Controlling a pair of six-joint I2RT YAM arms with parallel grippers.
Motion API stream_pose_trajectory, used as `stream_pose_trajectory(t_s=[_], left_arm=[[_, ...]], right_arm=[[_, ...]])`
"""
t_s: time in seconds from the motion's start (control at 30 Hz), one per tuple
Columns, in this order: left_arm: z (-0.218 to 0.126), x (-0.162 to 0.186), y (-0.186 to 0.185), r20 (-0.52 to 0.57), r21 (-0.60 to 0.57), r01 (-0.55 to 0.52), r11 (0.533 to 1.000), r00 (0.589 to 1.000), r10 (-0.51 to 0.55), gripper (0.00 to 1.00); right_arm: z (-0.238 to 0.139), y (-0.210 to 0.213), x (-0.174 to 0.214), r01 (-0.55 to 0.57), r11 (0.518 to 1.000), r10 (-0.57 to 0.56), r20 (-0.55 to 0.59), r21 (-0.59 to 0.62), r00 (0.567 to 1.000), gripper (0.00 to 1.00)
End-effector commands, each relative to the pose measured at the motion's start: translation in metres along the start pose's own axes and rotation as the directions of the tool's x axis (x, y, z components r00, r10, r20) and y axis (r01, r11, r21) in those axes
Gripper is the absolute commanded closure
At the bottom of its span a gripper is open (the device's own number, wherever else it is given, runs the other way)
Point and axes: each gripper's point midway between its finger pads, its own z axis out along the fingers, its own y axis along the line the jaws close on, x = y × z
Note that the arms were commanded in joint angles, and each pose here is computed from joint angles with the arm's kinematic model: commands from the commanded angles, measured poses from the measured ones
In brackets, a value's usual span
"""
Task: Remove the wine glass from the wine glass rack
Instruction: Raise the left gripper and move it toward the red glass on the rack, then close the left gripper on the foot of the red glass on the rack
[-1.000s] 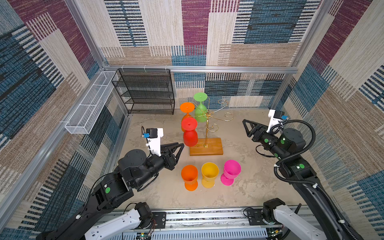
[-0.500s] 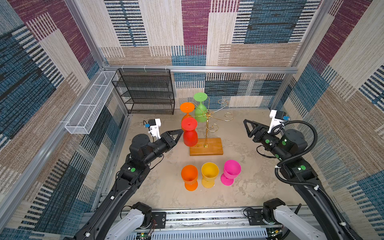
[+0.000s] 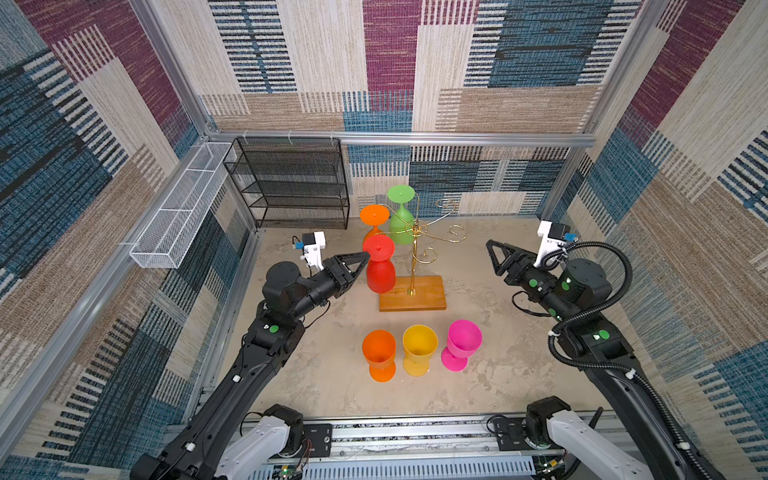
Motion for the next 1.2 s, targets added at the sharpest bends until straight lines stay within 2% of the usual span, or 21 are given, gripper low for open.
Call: stream_pose_trajectory(t_s=[0.0, 1.17], left_arm=[[-0.003, -0.001, -0.009, -0.002, 0.032, -0.034, 0.999, 0.999, 0.034, 0.68], [0.022, -0.007, 0.012, -0.038, -0.007, -0.02, 1.0, 0.999, 0.02, 0.71]], right_arm=[[-0.001, 0.004, -0.007, 0.02, 1.0, -0.02, 0.031, -0.011, 0.999, 0.33], [0.003, 0.002, -0.006, 0.023, 1.0, -0.022, 0.026, -0.01, 0.999, 0.33]])
